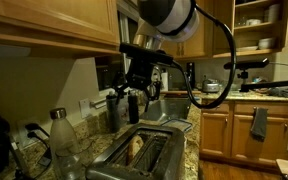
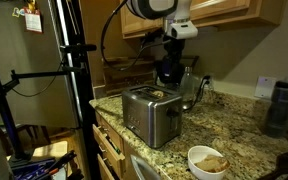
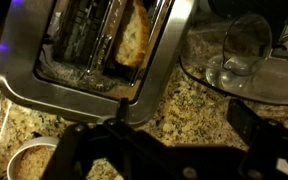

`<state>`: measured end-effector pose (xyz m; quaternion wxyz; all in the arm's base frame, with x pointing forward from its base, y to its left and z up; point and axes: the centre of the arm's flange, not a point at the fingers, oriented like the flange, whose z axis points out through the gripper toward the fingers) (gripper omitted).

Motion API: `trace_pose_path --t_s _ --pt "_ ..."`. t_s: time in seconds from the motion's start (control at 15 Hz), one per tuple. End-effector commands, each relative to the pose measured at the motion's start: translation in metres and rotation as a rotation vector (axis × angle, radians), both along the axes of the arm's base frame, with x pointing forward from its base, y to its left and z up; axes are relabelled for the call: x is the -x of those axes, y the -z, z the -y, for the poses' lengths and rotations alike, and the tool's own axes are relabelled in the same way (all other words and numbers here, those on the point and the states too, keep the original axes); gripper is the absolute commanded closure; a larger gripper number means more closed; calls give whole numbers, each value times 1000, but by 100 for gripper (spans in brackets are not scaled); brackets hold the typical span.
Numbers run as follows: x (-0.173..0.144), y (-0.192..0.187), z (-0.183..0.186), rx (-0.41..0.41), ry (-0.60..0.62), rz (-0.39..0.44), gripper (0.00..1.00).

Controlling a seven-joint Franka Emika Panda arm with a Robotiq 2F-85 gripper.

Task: Place one slice of bread in each of the toaster slots

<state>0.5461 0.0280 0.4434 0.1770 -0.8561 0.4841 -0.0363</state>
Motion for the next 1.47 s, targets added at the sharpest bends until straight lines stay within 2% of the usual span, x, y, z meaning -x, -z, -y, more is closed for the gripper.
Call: trace_pose_path --t_s 0.0,0.4,0.87,1.4 --pt "25 -10 24 89 -23 42 0" --pt "48 -9 36 195 -318 42 0" --pt "68 -9 63 260 -597 6 0" --pt "87 8 130 322 -709 -63 0"
